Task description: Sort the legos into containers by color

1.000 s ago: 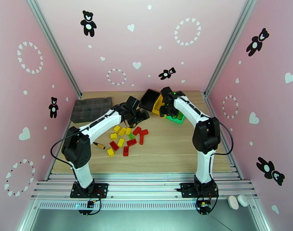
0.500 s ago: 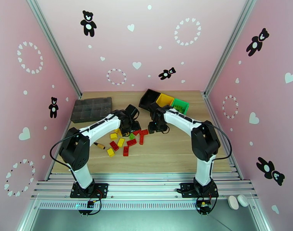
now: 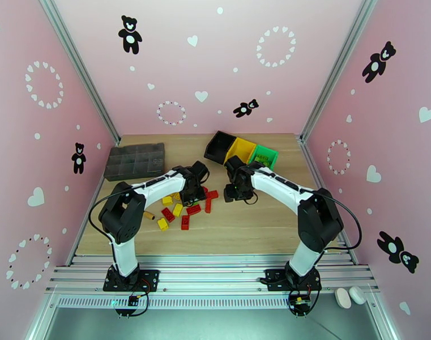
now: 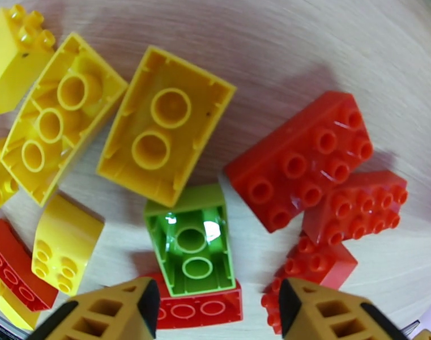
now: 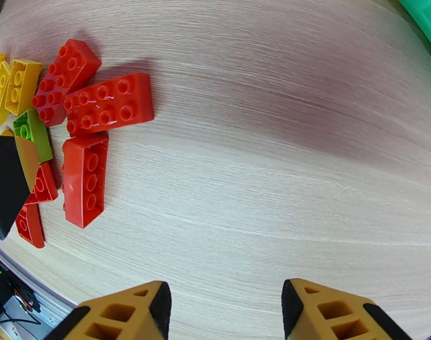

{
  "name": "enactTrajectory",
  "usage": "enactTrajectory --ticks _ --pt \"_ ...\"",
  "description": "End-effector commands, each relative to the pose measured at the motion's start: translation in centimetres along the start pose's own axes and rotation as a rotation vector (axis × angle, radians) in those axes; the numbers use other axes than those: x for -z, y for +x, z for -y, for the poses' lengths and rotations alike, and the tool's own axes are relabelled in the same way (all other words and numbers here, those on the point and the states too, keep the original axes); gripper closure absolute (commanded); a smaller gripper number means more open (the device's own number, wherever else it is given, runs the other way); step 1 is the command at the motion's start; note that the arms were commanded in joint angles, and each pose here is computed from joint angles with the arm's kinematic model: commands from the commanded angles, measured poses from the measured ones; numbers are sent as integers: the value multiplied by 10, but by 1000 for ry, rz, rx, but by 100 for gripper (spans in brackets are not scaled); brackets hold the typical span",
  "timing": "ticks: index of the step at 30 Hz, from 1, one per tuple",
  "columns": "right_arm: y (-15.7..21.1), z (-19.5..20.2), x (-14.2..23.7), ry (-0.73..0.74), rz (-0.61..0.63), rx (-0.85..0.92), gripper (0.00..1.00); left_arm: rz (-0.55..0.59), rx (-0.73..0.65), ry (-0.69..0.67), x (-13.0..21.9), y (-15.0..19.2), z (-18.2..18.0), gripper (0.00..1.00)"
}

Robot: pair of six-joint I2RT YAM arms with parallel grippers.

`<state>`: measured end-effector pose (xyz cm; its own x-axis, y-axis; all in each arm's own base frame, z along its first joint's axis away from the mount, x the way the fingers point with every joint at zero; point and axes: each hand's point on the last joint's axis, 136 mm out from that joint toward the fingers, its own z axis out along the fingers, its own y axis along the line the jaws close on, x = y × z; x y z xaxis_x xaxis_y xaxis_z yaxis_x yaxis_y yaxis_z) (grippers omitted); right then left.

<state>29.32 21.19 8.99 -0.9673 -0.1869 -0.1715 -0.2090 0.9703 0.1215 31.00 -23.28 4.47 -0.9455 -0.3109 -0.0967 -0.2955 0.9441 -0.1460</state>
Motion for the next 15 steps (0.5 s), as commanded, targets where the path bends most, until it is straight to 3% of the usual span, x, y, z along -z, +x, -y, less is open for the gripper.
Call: enactTrajectory --ticks 1,12,15 --pt "1 1 7 -1 21 -13 44 -5 -12 -49 -14 5 -9 42" --pt "-5 -3 8 -11 27 -7 45 -14 -9 -73 -31 5 -13 53" --pt "-4 -3 8 -11 24 -7 45 -14 -18 -60 -31 4 -9 60"
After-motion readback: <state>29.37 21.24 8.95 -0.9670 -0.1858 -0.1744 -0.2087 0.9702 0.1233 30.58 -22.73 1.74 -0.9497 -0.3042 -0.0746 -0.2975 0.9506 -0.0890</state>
